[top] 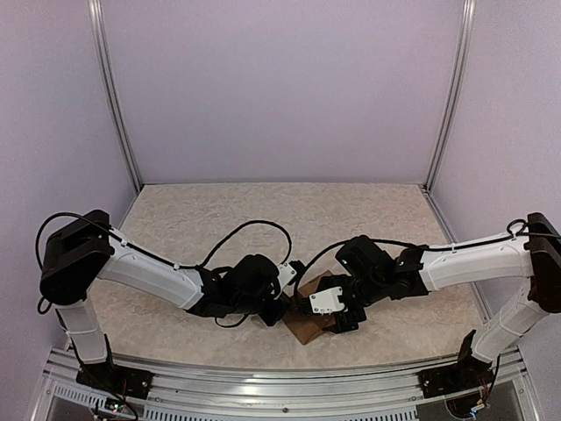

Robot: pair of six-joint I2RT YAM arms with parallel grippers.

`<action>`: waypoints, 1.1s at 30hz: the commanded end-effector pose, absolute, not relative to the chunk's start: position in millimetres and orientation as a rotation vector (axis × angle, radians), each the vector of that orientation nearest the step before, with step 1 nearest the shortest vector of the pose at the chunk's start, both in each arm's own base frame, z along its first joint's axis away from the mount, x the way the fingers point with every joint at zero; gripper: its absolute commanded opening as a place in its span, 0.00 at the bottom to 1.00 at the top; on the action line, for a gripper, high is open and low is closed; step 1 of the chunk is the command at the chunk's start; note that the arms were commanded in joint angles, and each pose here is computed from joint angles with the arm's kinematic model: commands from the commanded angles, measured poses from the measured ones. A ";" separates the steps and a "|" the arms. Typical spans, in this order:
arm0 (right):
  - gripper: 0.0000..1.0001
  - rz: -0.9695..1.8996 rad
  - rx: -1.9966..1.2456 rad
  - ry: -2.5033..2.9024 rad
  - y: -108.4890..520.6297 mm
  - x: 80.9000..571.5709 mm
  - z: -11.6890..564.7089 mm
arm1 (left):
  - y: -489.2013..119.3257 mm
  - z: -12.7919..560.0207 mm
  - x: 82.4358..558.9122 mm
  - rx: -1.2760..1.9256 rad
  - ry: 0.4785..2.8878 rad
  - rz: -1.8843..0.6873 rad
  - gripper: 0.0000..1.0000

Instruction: Fold the paper box

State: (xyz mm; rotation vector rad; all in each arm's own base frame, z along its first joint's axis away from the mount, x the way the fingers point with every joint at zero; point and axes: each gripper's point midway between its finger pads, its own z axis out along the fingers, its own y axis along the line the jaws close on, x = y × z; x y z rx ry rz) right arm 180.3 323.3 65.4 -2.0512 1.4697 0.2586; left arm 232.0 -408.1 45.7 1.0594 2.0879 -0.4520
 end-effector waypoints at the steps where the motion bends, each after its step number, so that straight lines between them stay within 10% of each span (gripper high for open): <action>1: 0.83 0.306 -2.161 1.602 294.0 157.7 32.0 | -425.2 84.0 238.2 1.007 1.968 -0.521 0.00; 33: 0.80 0.345 -2.168 1.607 290.3 158.7 29.3 | -426.3 72.7 253.5 0.941 2.019 -0.542 0.00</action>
